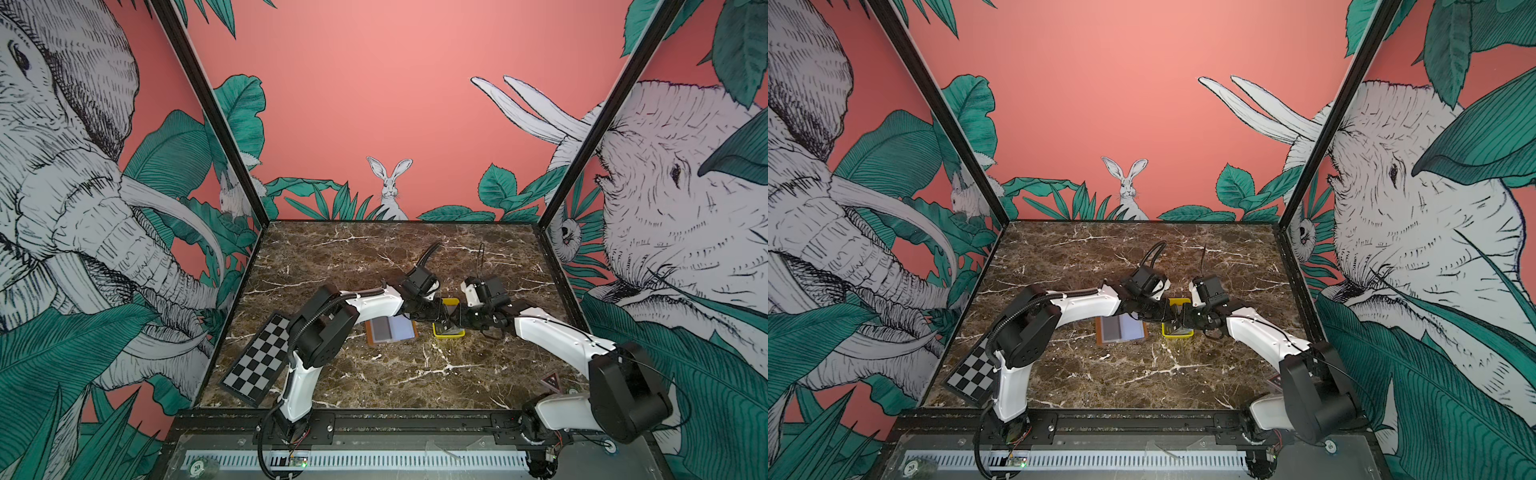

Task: Put the credit cards into the card holder

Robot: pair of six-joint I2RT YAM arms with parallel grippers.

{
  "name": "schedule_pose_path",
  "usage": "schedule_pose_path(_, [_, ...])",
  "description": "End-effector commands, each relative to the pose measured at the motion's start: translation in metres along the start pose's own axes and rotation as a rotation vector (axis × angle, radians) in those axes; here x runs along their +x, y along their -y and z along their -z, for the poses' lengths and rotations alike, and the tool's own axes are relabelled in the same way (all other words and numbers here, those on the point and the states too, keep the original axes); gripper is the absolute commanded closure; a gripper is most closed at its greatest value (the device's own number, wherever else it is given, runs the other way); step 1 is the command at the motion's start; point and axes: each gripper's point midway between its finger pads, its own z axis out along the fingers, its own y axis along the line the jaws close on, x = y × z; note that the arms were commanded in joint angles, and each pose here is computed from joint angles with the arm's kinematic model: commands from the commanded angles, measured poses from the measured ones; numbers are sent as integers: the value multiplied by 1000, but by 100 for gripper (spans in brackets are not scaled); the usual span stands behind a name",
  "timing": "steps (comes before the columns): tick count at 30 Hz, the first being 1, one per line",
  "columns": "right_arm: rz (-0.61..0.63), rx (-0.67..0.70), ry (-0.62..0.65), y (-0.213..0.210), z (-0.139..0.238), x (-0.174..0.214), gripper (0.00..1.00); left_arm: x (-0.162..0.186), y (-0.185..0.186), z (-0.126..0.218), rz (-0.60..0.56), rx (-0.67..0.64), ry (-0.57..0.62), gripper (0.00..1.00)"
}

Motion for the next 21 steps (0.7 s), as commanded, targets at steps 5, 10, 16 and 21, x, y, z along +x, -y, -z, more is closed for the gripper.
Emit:
schedule_pose_path(5, [-5,-37,-10,-6,-8,-1,81,7,-11,-2,14,-33,-16,81])
schedule_pose_path(10, [-13,-37,-25,-5,-12,2,85,7,-11,-3,18,-29,-12,81])
schedule_pose_path(16, [-11,-38,-30,-8,-14,2,92,6,-10,-2,20,-26,-5,81])
schedule_pose_path(21, [-29,-17,-7,-6,-7,-1,97,3,-5,4,24,-7,16,79])
